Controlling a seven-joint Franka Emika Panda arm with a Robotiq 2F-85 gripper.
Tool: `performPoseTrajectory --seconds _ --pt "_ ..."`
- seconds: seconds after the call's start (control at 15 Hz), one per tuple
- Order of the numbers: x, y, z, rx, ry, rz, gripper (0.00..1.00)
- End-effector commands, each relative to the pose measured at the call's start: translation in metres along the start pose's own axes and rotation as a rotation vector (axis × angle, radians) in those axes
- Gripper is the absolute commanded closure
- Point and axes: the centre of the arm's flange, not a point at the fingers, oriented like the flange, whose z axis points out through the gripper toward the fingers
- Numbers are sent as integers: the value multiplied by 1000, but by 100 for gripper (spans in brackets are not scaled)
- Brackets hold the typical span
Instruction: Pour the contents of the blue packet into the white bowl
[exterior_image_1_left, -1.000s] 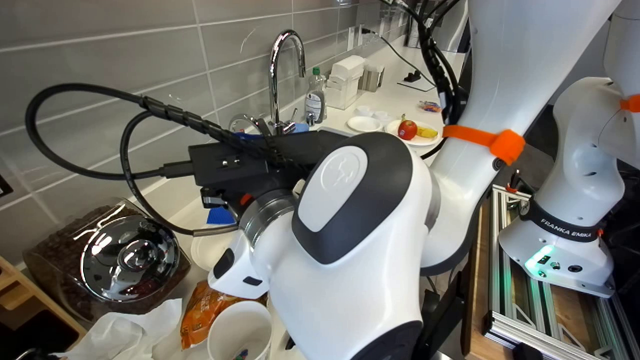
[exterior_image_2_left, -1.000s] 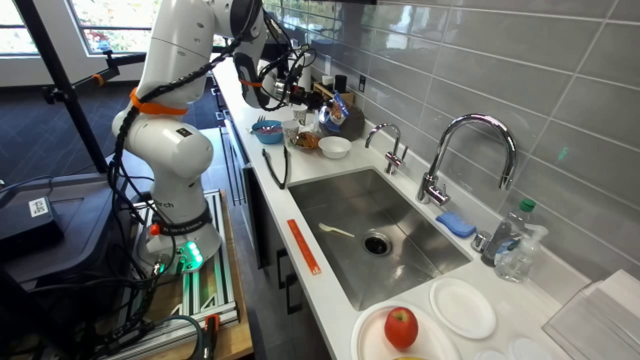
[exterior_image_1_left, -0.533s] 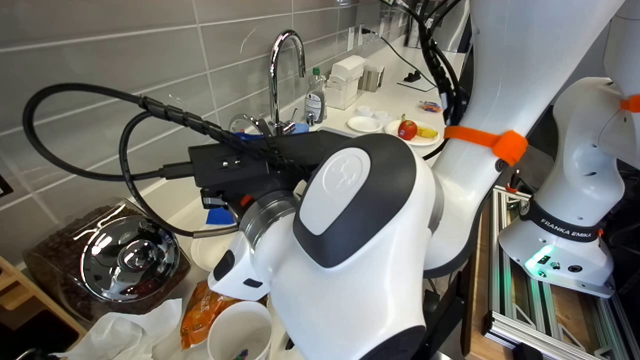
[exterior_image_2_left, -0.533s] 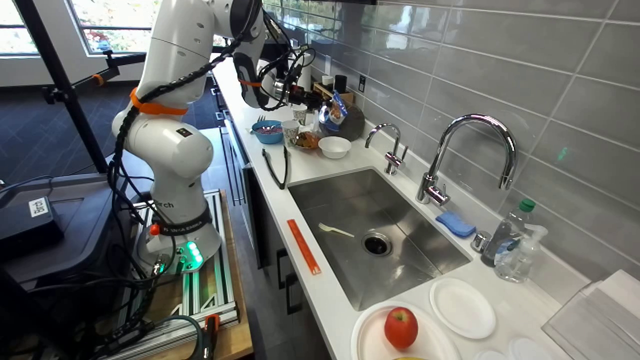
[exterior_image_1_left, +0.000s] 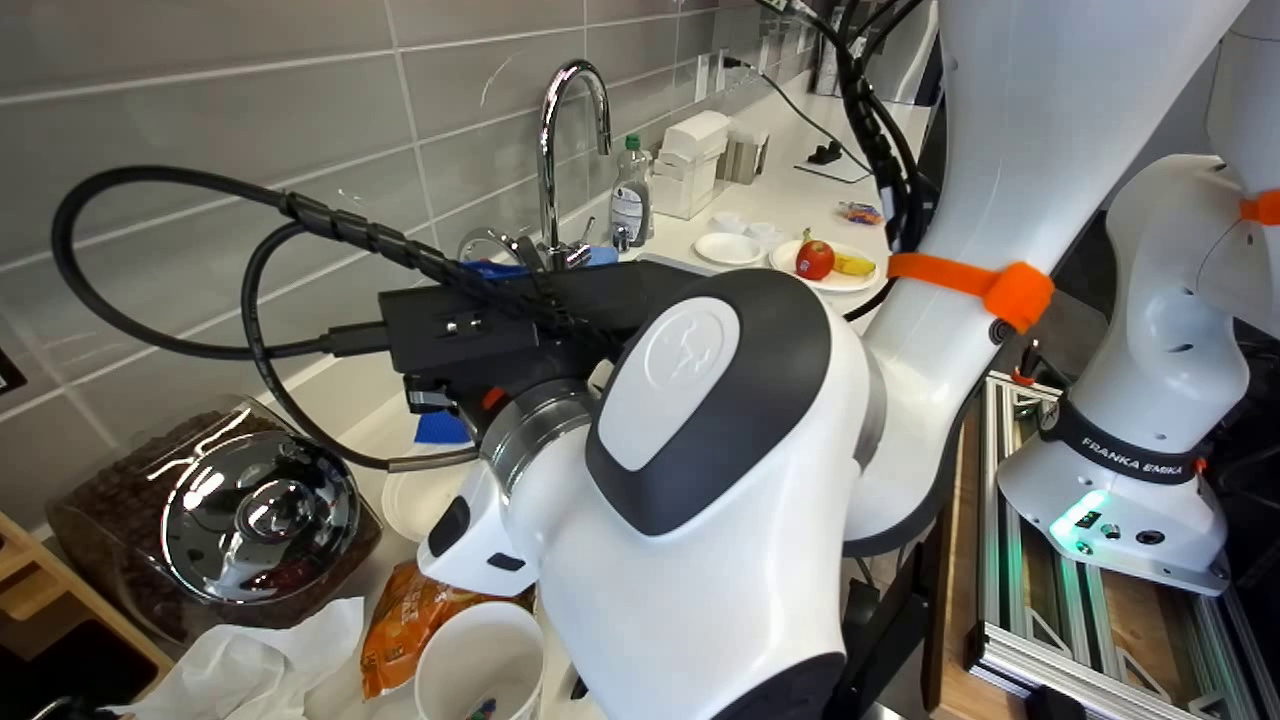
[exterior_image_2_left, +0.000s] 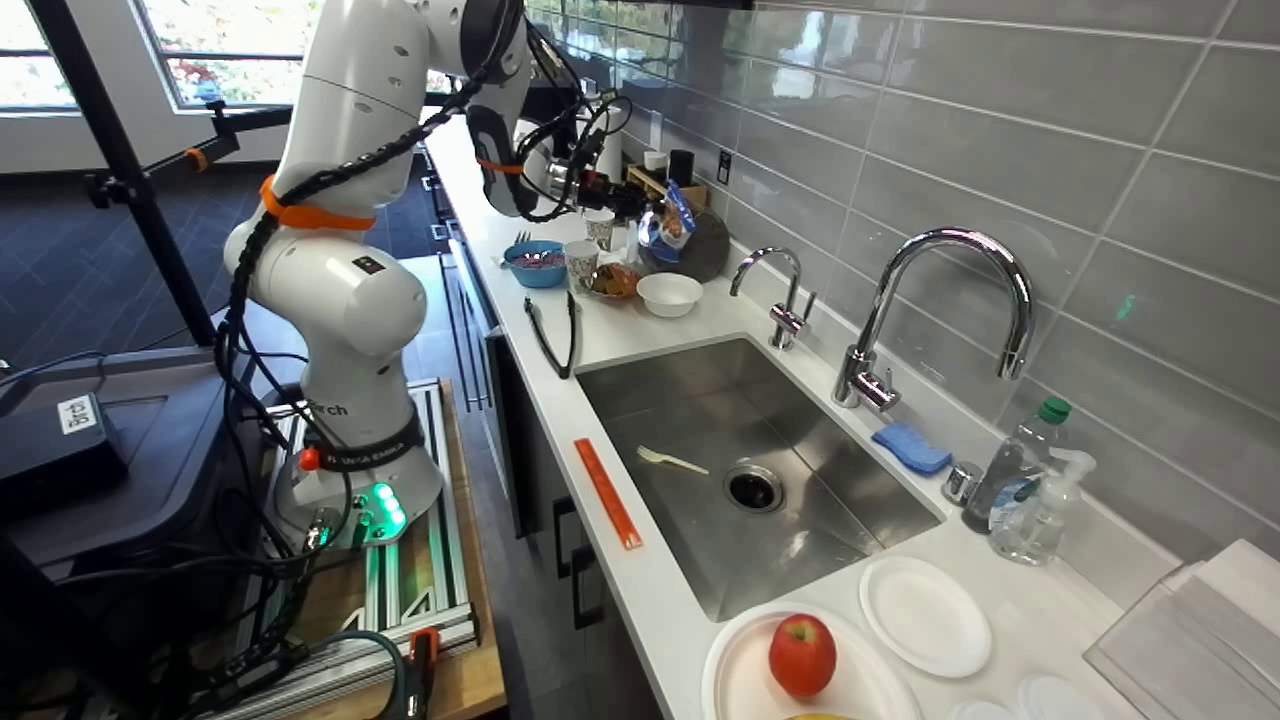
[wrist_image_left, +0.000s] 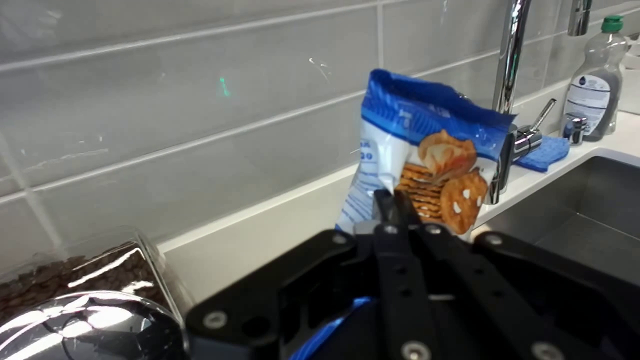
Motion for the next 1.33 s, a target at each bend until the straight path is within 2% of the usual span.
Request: performPoseTrajectory --seconds 0.0,0.07,0.27,0.33,0.4,0.47,0.53,0.67,0.8,0.87,0.93,1.07,1.2,1.27 --pt "2 0 -3 -16 19 -4 100" --pt "3 0 -1 6 -27 -17 100" --pt "2 0 -3 -22 36 -3 100" --pt "1 -1 -1 3 -22 -15 100" --pt "2 -1 0 12 -38 -27 100" --pt "2 -2 -2 -13 30 -20 100" --pt "1 -2 -3 -24 46 -5 100" --pt "1 -2 1 19 -52 -23 100" --pt "-1 -3 -3 -26 42 -3 100" --pt "-2 -2 -2 -8 7 0 100" --pt "-2 -3 1 24 -67 -20 100" --pt "-2 -4 -3 -15 36 -7 100" --pt "-2 -4 0 14 -23 -16 100" --pt "-1 -4 0 11 -13 -17 100"
